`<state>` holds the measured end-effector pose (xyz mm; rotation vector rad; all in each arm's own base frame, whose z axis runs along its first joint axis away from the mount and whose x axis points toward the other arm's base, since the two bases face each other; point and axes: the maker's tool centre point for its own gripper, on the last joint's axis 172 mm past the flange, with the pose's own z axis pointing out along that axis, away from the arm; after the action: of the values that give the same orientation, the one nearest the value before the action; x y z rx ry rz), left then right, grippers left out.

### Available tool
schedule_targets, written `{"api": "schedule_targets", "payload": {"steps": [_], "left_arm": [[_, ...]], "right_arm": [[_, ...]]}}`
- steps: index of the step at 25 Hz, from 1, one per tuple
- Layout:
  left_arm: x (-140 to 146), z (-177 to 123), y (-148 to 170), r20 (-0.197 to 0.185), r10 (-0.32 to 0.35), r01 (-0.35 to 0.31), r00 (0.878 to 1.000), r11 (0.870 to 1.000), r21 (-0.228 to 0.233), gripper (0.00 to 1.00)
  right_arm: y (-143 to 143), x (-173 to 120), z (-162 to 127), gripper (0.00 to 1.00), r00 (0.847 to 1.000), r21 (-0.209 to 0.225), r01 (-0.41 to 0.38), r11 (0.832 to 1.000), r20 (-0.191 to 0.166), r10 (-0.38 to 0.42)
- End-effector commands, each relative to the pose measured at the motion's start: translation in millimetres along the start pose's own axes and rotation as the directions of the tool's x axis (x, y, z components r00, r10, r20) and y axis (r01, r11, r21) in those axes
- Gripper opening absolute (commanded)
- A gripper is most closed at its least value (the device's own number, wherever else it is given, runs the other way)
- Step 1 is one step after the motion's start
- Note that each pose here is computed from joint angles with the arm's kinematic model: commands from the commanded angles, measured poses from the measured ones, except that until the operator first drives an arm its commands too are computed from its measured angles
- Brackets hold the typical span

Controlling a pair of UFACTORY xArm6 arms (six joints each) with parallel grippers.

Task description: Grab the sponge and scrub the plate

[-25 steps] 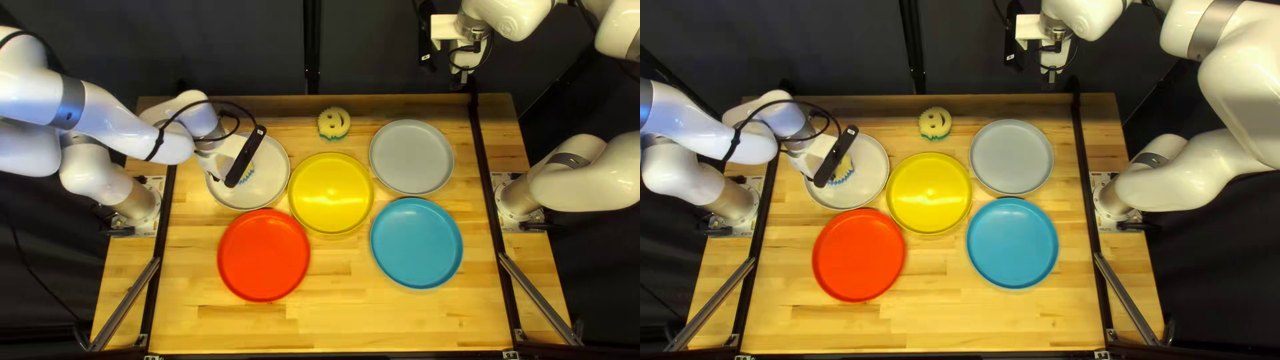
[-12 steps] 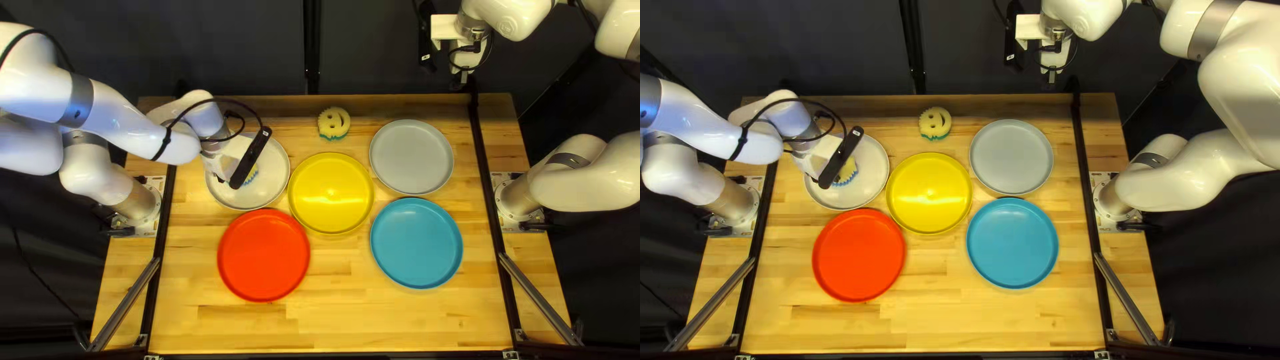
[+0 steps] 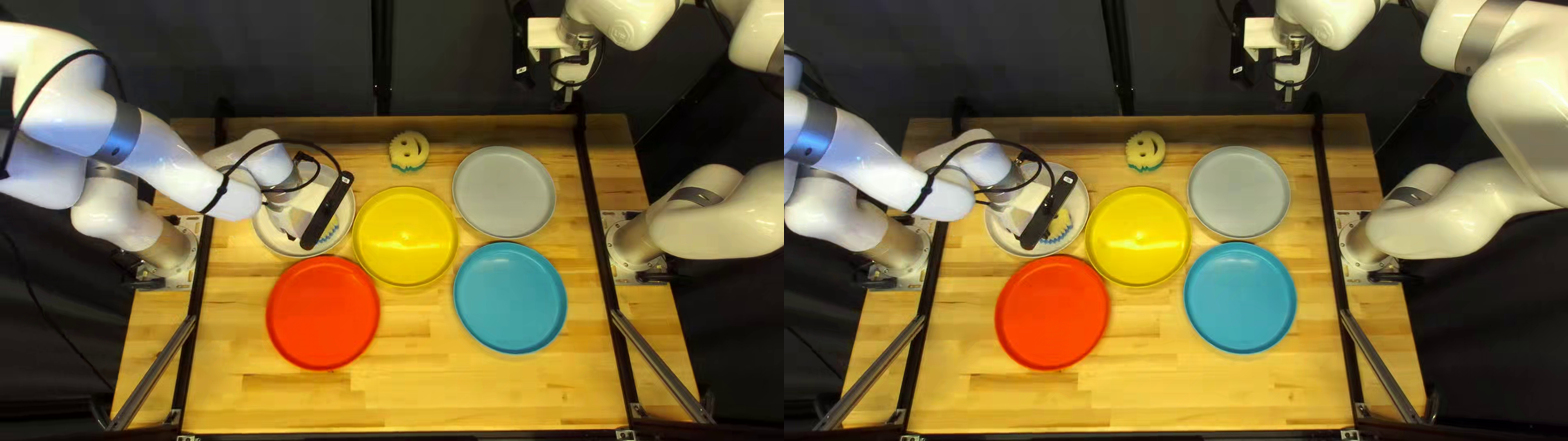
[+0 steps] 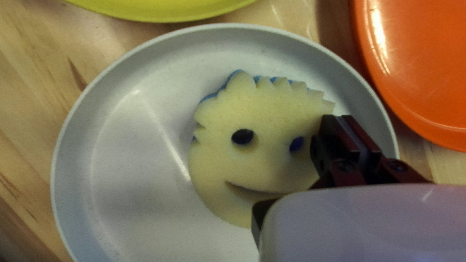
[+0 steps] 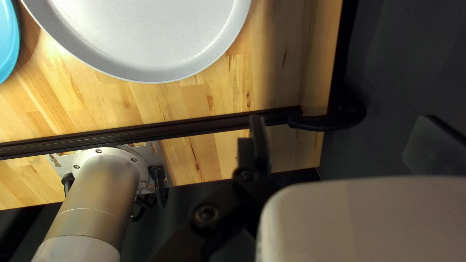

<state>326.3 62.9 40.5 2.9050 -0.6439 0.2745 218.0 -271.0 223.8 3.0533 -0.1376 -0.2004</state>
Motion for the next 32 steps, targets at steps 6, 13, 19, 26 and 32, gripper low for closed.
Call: {"api": "schedule_targets", "payload": {"steps": [6, 13, 19, 26, 32], "left_arm": [[3, -8, -19, 0.013, -0.008, 0.008, 1.000, 1.000, 0.011, 0.00], [42, 4, 10, -0.001, 0.021, -0.021, 1.000, 0.999, 0.032, 0.00], [41, 5, 24, -0.001, 0.041, -0.041, 0.999, 0.998, 0.039, 0.00], [-3, -14, -7, 0.015, 0.005, -0.006, 1.000, 0.999, 0.034, 0.00], [-51, -27, -24, 0.030, -0.036, 0.036, 0.999, 0.999, 0.010, 0.00]], "right_arm": [[0, 0, 0, 1.00, 1.000, 0.000, 0.000, 1.000, 0.000, 0.000], [0, 0, 0, 1.00, 1.000, 0.000, 0.000, 1.000, 0.000, 0.000], [0, 0, 0, 1.00, 1.000, 0.000, 0.000, 1.000, 0.000, 0.000], [0, 0, 0, 1.00, 1.000, 0.000, 0.000, 1.000, 0.000, 0.000], [0, 0, 0, 1.00, 1.000, 0.000, 0.000, 1.000, 0.000, 0.000]]}}
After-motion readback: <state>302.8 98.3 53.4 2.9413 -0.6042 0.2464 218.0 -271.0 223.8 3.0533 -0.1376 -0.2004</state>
